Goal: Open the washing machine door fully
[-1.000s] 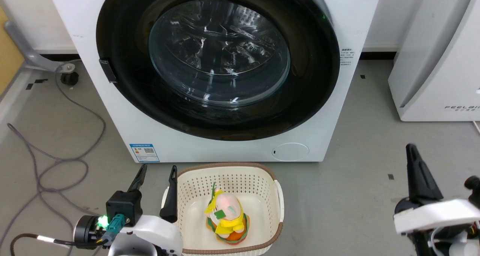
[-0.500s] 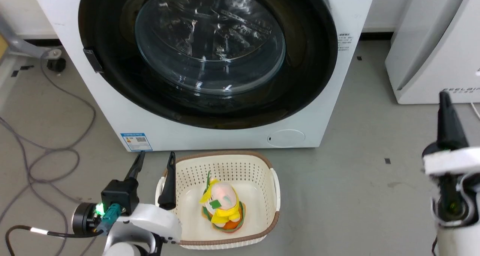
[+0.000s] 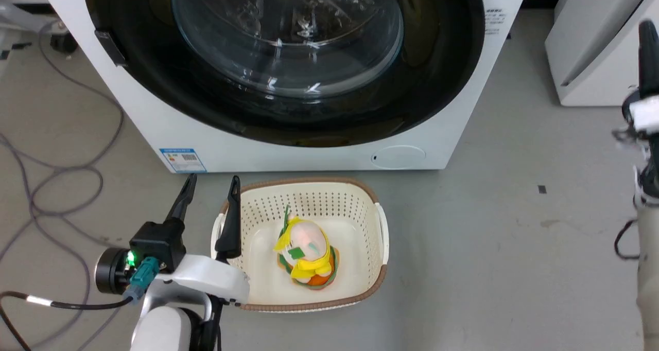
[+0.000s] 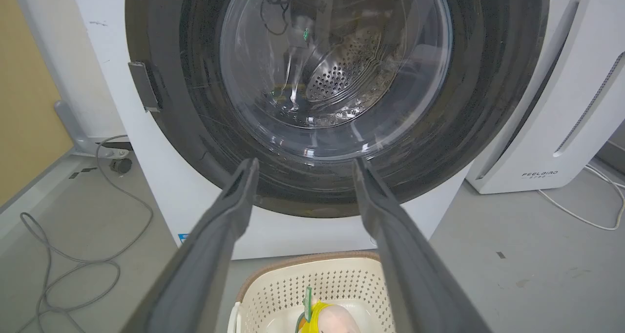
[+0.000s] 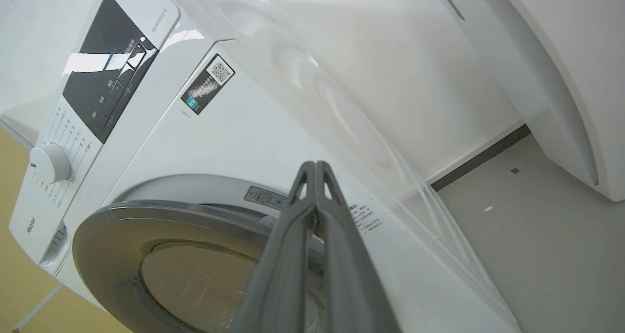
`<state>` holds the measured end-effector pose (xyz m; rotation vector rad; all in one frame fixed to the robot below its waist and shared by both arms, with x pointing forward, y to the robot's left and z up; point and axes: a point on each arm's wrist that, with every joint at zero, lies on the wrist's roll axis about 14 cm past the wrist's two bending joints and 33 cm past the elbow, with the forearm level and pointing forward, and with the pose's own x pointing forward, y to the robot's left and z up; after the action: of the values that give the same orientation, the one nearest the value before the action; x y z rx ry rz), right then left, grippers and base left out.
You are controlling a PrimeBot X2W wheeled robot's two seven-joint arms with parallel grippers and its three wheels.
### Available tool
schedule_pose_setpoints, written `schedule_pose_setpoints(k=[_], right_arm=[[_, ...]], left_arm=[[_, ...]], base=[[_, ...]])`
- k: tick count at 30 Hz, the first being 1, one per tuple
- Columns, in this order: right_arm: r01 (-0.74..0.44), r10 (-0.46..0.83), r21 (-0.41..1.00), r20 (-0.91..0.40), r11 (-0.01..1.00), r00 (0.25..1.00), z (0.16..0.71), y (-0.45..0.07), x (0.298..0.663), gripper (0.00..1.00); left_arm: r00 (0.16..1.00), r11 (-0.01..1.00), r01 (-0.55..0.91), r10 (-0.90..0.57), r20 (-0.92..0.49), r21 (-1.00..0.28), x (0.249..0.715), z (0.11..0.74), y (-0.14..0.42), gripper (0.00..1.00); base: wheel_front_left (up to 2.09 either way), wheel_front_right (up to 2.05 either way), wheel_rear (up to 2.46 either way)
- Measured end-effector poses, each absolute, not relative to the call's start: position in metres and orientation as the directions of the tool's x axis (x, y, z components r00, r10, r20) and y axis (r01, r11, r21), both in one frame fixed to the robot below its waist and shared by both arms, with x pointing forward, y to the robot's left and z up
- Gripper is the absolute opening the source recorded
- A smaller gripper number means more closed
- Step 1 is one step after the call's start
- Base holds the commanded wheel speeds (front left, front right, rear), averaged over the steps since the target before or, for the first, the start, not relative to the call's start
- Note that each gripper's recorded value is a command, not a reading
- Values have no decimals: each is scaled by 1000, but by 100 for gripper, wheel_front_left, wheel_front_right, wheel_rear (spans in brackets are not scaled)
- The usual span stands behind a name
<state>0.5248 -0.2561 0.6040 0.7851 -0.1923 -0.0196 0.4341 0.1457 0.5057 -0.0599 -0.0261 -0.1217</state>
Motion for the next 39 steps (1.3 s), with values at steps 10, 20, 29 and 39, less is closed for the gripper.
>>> schedule_pose_setpoints(k=[10, 20, 29, 39], right_arm=[[-116, 113, 701, 50, 703, 992, 609, -213, 576, 0], [-191, 310, 663, -66, 724, 948, 615, -164, 607, 0], [-229, 414, 642, -152, 731, 897, 614, -128, 629, 0], [-213, 470, 632, -271, 745, 840, 604, -112, 647, 0]], left_arm=[[992, 989, 127, -124, 36, -72, 448, 499, 146, 100], [991, 987, 132, -129, 38, -87, 459, 492, 146, 100], [990, 986, 136, -133, 37, -100, 469, 484, 145, 100], [991, 983, 135, -133, 31, -121, 477, 474, 146, 100]], base=[[0, 0, 0], [0, 0, 0], [0, 0, 0], [0, 0, 0]])
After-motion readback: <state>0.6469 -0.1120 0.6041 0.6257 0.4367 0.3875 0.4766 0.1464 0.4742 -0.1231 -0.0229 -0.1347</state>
